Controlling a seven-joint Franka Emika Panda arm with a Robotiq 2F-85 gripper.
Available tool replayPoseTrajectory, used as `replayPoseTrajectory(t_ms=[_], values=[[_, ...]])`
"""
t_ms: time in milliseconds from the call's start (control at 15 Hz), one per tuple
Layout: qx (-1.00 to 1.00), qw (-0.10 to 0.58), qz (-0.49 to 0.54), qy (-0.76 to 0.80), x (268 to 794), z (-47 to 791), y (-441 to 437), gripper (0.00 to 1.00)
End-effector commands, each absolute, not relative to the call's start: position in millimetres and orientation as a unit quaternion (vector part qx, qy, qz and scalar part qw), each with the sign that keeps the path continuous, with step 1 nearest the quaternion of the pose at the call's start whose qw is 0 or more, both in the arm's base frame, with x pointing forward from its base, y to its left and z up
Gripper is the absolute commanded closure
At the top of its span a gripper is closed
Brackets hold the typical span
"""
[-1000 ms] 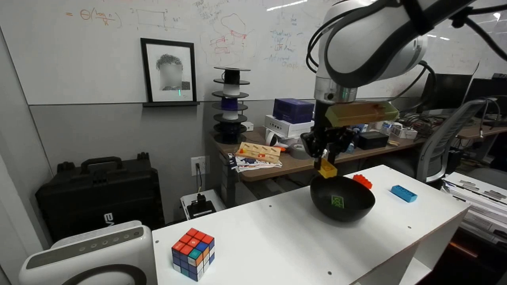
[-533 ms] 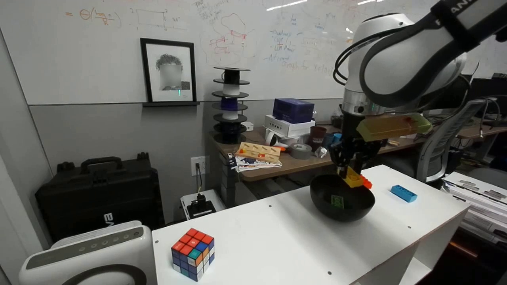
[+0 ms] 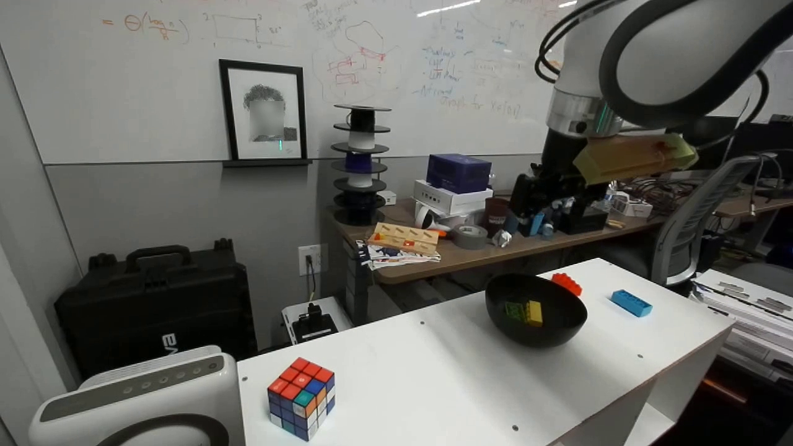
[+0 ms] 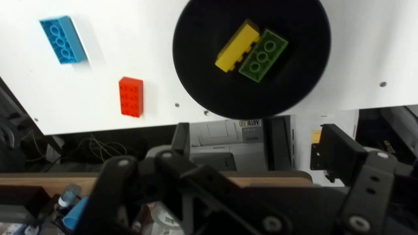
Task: Put the green, yellow, orange and blue lego bricks in the black bowl
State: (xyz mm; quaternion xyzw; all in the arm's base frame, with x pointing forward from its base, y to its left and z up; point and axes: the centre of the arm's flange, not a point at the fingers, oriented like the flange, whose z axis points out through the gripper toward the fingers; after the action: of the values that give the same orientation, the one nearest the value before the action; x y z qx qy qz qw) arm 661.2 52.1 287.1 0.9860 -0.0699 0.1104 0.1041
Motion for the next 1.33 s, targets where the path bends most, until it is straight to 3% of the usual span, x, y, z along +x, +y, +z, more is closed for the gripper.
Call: replayPoseTrajectory(t_ms=[0, 200, 1267], values=[[0.983, 0.112, 0.145, -0.025, 647, 344, 124, 0.00], [0.982, 0.101, 0.157, 0.013, 638, 374, 183, 0.00], [0.980, 0.104, 0.171, 0.014, 646, 380, 152, 0.00]])
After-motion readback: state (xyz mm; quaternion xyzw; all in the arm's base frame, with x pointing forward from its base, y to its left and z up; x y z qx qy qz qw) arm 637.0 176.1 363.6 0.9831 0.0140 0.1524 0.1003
